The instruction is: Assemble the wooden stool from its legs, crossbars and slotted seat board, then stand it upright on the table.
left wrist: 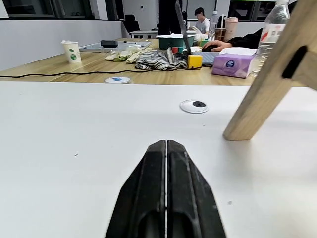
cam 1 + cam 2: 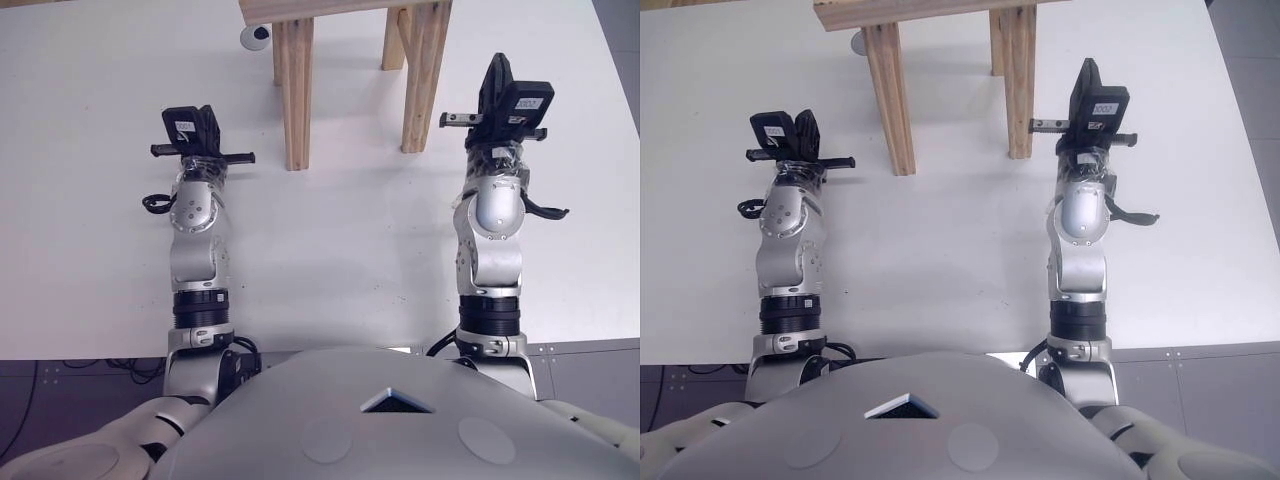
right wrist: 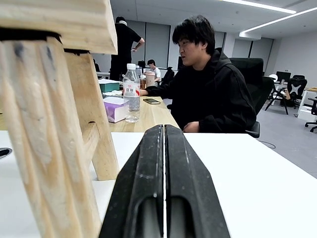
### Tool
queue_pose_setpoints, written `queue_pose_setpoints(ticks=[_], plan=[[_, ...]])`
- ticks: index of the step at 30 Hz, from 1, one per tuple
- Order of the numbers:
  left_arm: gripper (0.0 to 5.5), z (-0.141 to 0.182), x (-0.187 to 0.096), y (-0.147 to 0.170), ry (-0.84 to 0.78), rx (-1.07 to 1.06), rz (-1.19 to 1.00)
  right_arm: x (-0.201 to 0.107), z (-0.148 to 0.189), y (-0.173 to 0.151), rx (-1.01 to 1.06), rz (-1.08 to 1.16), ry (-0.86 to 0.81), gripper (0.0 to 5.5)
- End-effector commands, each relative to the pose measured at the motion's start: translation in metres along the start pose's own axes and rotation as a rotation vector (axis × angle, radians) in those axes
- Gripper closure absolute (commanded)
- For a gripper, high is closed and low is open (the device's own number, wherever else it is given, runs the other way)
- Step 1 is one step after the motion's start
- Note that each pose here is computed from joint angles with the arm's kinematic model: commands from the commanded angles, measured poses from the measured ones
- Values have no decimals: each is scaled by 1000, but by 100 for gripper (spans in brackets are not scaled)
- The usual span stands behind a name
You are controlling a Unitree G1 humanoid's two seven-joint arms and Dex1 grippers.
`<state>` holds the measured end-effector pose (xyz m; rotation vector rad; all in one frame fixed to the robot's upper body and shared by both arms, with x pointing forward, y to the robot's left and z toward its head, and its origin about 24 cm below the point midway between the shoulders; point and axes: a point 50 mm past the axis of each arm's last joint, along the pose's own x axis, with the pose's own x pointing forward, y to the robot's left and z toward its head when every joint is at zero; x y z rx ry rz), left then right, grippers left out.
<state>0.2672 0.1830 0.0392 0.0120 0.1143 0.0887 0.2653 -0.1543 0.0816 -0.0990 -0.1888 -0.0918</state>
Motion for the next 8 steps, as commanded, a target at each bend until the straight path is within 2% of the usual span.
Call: queue_pose_setpoints(ticks=[1, 4, 8], plan=[[550, 6, -3, -8, -47, 61, -74, 13, 9, -9, -38, -23, -38, 547], [550, 3, -8, -17, -59, 95, -122, 16, 8, -14, -61, -23, -31, 547], [550, 3, -5, -21, -72, 115, -66, 21, 4, -27, -122, -112, 10, 547]])
